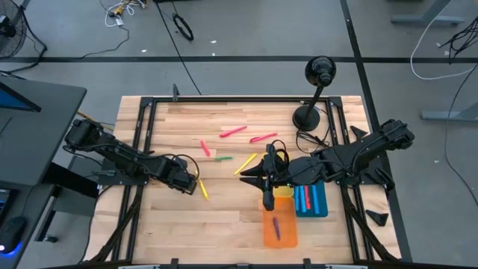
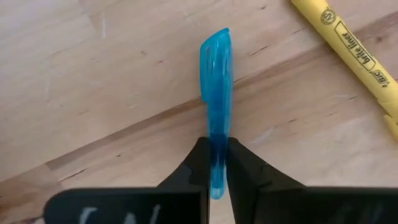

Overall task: Pick & Place Markers
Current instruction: Put the blue pen into the orange bin

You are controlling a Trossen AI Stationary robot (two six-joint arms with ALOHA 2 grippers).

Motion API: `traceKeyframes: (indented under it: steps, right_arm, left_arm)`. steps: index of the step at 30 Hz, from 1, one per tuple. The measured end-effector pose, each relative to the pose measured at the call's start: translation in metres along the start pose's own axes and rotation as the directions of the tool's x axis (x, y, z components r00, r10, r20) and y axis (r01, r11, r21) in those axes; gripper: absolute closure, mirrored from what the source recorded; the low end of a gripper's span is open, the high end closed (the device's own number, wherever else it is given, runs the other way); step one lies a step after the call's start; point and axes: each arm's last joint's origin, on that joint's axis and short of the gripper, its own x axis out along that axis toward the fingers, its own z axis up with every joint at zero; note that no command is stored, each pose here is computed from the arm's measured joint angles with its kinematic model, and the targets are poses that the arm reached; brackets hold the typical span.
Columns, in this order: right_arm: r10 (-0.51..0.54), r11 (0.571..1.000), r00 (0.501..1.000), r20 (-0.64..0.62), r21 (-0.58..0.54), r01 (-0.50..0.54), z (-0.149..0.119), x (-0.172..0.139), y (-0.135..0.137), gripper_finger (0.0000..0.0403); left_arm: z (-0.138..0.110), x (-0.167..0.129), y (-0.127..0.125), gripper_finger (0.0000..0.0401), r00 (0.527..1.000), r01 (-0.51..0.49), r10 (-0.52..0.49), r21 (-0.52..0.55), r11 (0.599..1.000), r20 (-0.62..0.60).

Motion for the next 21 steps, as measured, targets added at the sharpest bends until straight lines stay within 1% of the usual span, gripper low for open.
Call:
traceKeyframes:
  steps: [4,9,12,17,21]
  right_arm:
    - [0.0,0.999,1.0,0.0,0.039,0.0,0.0,0.0,0.0,0.0332]
    - [0.0,0.999,1.0,0.0,0.046,0.0,0.0,0.0,0.0,0.0332]
    - [-0.001,0.997,1.0,0.0,0.078,0.001,0.0,0.0,0.0,0.0332]
    - [-0.001,0.995,1.0,0.0,0.101,0.001,0.0,0.0,0.0,0.0332]
    - [-0.014,0.994,1.0,0.005,0.11,0.014,0.0,0.0,-0.001,0.0332]
  left_arm:
    - [-0.002,-0.009,-0.01,0.0373,1.0,0.021,-0.021,0.021,1.0,0.01]
    - [-0.006,-0.03,-0.026,0.0373,0.996,0.051,-0.056,0.056,0.997,0.076]
    - [-0.008,-0.043,-0.034,0.0373,0.989,0.067,-0.076,0.077,0.995,0.128]
    - [-0.012,-0.07,-0.052,0.0373,0.964,0.116,-0.147,0.149,0.982,0.221]
    - [-0.015,-0.095,-0.066,0.0373,0.927,0.159,-0.226,0.229,0.96,0.301]
